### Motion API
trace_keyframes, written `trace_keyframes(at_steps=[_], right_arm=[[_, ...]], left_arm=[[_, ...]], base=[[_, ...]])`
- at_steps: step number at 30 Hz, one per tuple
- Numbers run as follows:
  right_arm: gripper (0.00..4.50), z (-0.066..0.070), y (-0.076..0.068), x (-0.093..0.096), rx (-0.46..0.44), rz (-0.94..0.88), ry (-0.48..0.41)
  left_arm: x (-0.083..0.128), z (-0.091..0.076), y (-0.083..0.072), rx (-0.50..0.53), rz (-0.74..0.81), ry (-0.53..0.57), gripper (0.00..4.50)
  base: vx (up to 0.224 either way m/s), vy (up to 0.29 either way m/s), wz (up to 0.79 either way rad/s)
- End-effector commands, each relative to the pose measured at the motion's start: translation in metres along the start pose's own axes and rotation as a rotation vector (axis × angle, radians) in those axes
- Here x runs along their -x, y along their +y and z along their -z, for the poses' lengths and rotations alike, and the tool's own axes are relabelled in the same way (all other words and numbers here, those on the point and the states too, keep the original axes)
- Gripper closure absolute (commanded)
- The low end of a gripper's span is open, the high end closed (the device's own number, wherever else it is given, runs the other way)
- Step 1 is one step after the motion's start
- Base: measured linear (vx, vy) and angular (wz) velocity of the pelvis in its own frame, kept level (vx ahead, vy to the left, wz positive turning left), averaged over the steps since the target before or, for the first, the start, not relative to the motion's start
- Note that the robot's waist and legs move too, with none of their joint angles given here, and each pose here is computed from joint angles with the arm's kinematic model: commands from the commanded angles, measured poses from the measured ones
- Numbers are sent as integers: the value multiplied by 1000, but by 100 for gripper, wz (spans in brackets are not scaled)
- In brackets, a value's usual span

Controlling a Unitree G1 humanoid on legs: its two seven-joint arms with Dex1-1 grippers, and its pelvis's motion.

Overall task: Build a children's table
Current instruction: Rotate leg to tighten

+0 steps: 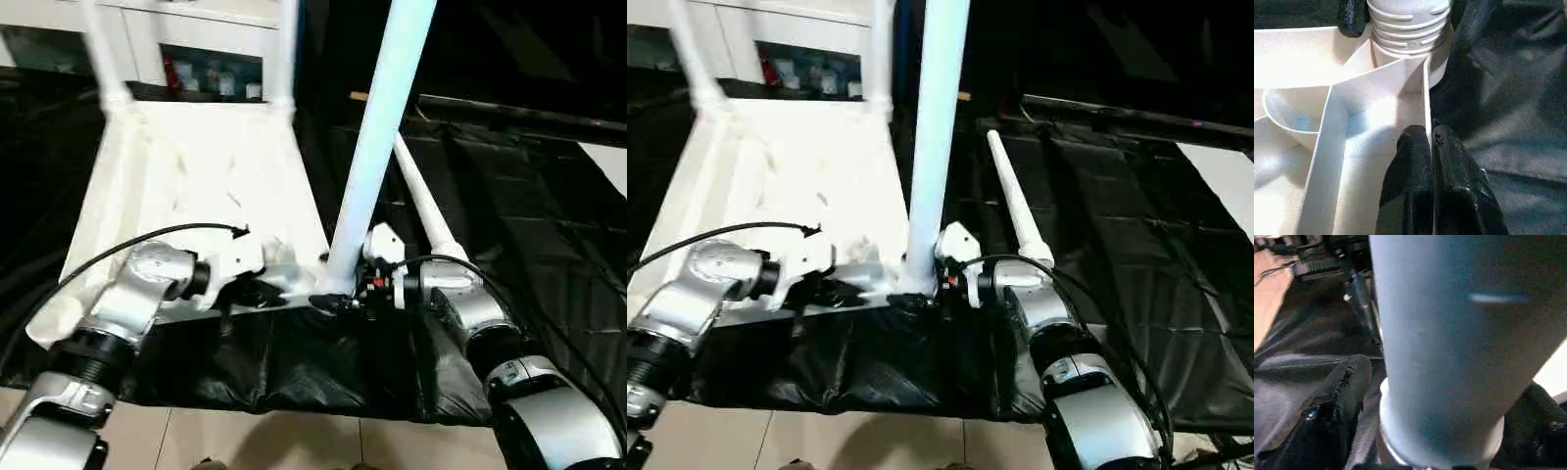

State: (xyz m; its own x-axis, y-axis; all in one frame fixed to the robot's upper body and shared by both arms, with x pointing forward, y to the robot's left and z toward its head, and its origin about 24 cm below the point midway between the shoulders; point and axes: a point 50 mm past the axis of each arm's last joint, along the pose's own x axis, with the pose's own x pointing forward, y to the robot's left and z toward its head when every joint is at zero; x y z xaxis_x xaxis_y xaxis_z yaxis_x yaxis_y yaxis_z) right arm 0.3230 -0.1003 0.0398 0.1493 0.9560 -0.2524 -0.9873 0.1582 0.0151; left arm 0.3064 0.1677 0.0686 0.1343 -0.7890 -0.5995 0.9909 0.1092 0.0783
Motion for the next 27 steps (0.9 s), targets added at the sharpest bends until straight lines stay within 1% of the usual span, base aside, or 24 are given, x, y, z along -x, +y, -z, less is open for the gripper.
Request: trace_keyframes(at_steps=[1, 3, 5, 8, 9, 11, 13, 14, 16, 17, 18, 19, 20, 21, 22, 24, 25, 27], right_arm=[[100, -3, 1, -3, 26, -59, 38], [106, -3, 2, -4, 23, -72, 41], [133, -3, 2, -4, 21, -78, 41], [151, -2, 4, -5, 10, -87, 34], [170, -1, 5, -6, 4, -90, 31], [173, 1, 7, -7, -5, -90, 24], [174, 5, 11, -8, -55, -83, -4], [176, 5, 11, -8, -56, -82, -5], [177, 6, 11, -11, -113, -31, -48], [177, 8, 10, -14, -131, 32, -53], [178, 11, 8, -21, -154, 152, -66], [178, 14, 7, -26, -176, 232, -68], [178, 14, 7, -26, -176, 232, -68], [178, 15, 6, -30, -195, 283, -72], [178, 13, 4, -40, -232, 372, -100], [178, 12, 1, -48, -255, 488, -86], [178, 11, -1, -55, -274, 578, -74], [178, 7, -2, -61, -282, 623, -79]], left_arm=[[-11, -1, -8, -30, 114, 3, 450], [-11, 0, -8, -26, 121, 8, 450], [-10, 0, -8, -25, 124, 9, 450], [-10, 0, -8, -19, 126, 8, 450], [-10, 1, -9, -17, 127, 8, 450], [-10, 1, -9, -11, 128, 8, 450], [-11, 2, -9, 5, 115, -1, 450], [-11, 2, -9, 6, 114, -1, 450], [-13, 3, -7, 15, 80, 13, 450], [-16, 3, -5, 25, 36, 29, 450], [-23, 1, 2, 51, -55, 35, 450], [-28, -2, 6, 68, -114, 29, 450], [-28, -2, 6, 68, -114, 29, 450], [-32, -6, 9, 79, -151, 21, 450], [-42, -14, 13, 90, -216, 2, 450], [-52, -23, 14, 102, -261, -22, 450], [-60, -31, 15, 115, -292, -40, 450], [-68, -36, 14, 108, -308, -41, 450]], base=[[0, 0, 0], [0, 0, 0], [0, 0, 0], [0, 0, 0], [0, 0, 0], [0, 0, 0], [0, 0, 0], [0, 0, 0], [0, 0, 0], [0, 0, 0], [0, 0, 0], [0, 0, 0], [0, 0, 0], [0, 0, 0], [0, 0, 0], [0, 0, 0], [0, 0, 0], [0, 0, 0]])
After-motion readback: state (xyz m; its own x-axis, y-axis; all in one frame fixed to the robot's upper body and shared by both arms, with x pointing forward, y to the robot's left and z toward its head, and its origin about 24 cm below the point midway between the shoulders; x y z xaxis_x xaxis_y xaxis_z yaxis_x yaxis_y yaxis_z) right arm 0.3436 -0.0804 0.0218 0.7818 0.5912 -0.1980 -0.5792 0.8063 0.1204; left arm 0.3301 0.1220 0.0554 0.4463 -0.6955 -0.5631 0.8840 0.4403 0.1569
